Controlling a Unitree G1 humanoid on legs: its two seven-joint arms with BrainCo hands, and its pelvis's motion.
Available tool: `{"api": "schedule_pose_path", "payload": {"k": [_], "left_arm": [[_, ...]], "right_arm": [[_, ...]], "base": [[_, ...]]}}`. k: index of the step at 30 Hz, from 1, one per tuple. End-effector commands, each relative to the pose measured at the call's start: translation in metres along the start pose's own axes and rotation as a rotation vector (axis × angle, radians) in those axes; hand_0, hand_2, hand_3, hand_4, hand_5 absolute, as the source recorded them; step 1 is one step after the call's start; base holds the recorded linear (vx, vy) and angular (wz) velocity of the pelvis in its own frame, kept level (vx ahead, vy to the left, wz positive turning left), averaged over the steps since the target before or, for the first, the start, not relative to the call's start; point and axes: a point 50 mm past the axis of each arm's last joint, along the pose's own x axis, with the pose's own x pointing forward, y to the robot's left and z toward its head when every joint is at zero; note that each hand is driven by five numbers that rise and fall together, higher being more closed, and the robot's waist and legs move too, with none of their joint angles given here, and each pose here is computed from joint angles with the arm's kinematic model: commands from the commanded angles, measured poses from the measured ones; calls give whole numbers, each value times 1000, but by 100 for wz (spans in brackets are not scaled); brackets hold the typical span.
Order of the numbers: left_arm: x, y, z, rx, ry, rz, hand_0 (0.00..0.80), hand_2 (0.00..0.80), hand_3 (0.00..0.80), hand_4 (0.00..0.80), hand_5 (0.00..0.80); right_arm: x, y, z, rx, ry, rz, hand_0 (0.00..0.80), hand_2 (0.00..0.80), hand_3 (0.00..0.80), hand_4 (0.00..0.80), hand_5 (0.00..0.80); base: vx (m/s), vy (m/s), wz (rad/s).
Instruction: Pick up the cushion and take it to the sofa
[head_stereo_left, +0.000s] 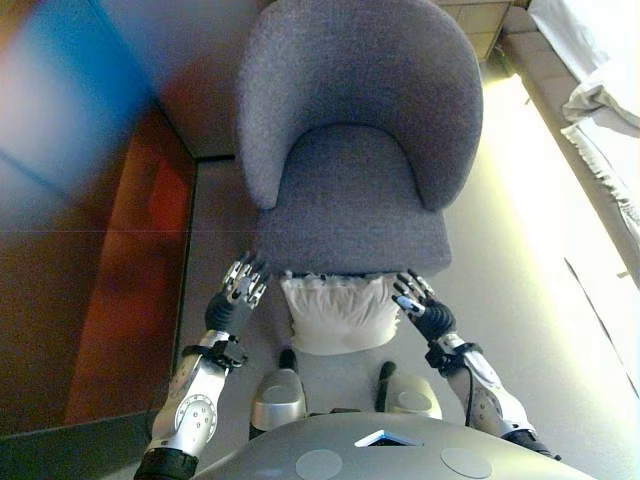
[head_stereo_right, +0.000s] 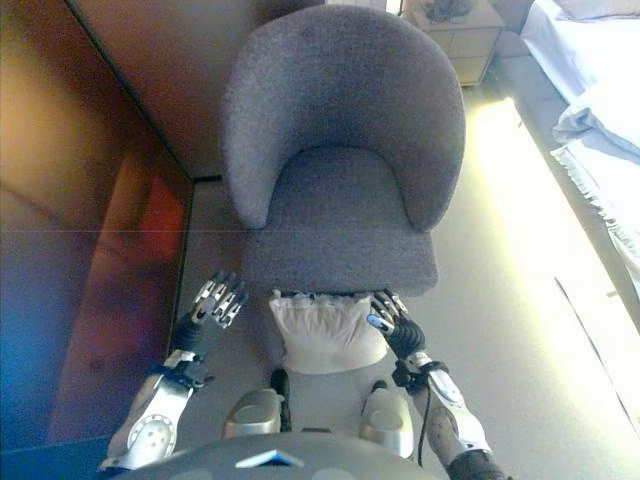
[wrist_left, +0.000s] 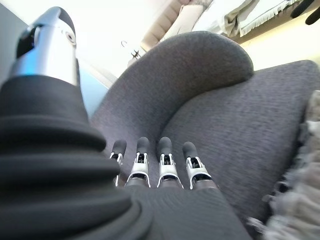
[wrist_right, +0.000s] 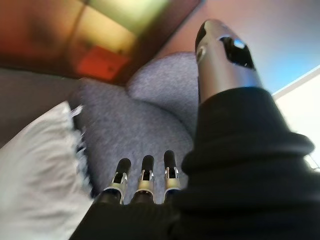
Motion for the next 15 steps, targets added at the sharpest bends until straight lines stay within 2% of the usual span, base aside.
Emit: {"api": "schedule_pose_path", "payload": {"k": [1,7,9,15], "left_arm": [[6,-9,26,43,-98,-60,0,0,0,0,0],[12,-12,22,111,-50,-68,0,0,0,0,0],[9,-10,21,108,-46,-48,0,0,0,0,0],[13,-4,27,135,-97,1,0,0,0,0,0]], "right_arm": [[9,24,27,14,-162,88,0,0,0,0,0],[10,29,21,41,-177,64,0,0,0,0,0],[7,29,17,25,-145,67,0,0,0,0,0],[16,31,25,6,-135,112,0,0,0,0,0]], "base": [[153,162,2],[118,247,-10],[120,93,-19],[80,-188,-14]]}}
